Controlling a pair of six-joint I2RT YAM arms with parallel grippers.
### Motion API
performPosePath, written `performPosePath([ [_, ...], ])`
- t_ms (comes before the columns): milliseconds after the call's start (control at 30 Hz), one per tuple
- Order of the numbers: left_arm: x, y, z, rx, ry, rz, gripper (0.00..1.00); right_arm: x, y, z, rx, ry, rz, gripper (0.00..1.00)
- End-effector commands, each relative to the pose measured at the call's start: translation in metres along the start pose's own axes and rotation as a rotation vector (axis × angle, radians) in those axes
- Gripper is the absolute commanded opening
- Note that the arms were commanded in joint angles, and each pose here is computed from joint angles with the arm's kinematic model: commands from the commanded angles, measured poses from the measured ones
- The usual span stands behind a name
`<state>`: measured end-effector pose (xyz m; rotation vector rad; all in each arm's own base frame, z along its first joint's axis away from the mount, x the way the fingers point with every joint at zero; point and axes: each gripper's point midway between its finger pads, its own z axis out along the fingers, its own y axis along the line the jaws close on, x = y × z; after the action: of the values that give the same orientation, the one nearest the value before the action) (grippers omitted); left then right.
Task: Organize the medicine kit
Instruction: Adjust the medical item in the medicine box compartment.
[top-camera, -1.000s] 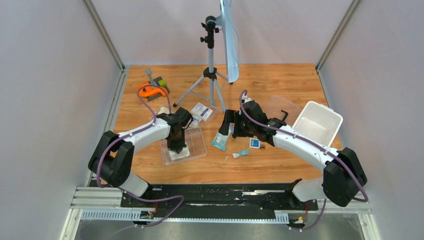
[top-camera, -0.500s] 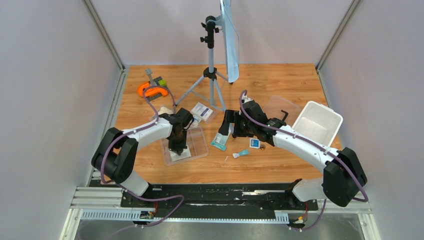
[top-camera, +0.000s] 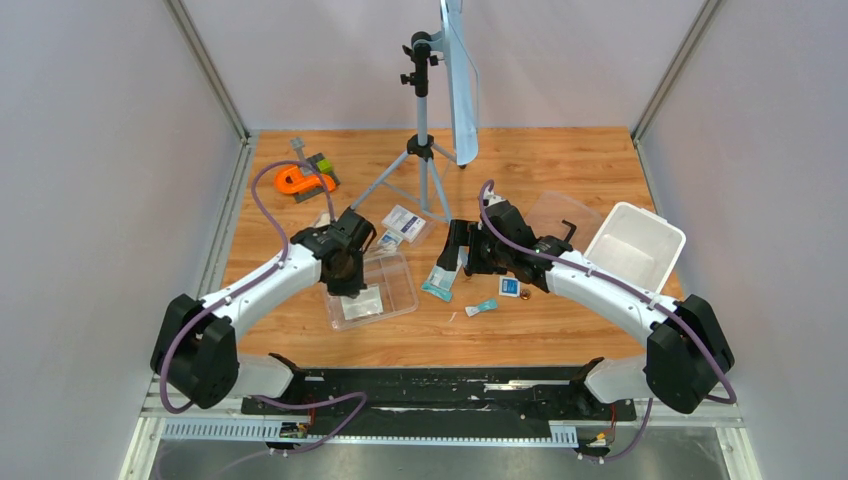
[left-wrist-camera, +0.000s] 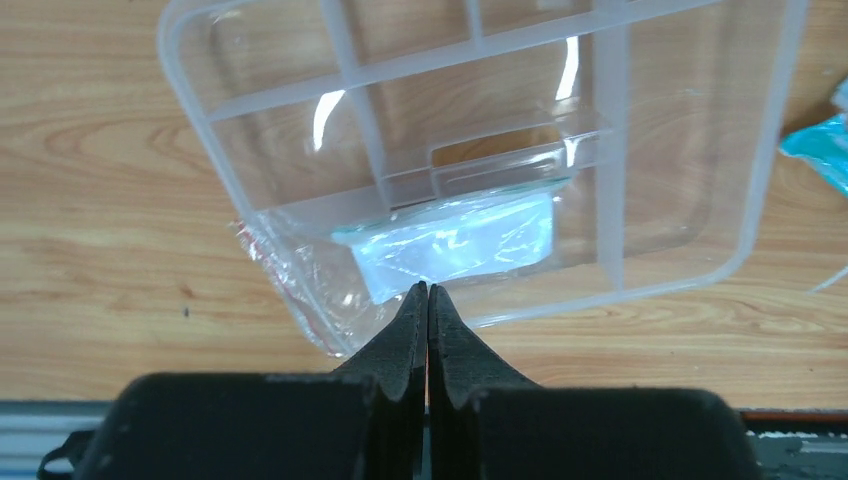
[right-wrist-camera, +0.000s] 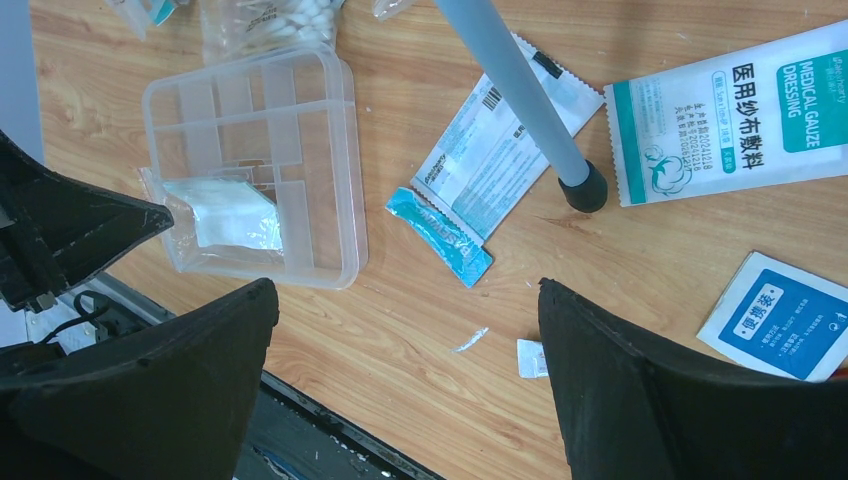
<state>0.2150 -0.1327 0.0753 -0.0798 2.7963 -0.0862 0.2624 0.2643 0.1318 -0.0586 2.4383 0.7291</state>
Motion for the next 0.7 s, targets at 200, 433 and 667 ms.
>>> performPosePath([
  [200,0.025,0.038,0.016,-0.234,0.053,-0.148,0.00,-0.009,0.006,-0.005,-0.022,-0.026,-0.010,1.00],
  [433,0.029,0.036,0.054,-0.231,0.047,-0.133,0.00,-0.010,0.008,-0.005,-0.026,-0.026,-0.010,1.00],
  [667,0.015,0.021,0.058,-0.150,-0.002,-0.106,0.00,-0.010,0.010,-0.004,-0.035,-0.020,-0.011,0.99],
])
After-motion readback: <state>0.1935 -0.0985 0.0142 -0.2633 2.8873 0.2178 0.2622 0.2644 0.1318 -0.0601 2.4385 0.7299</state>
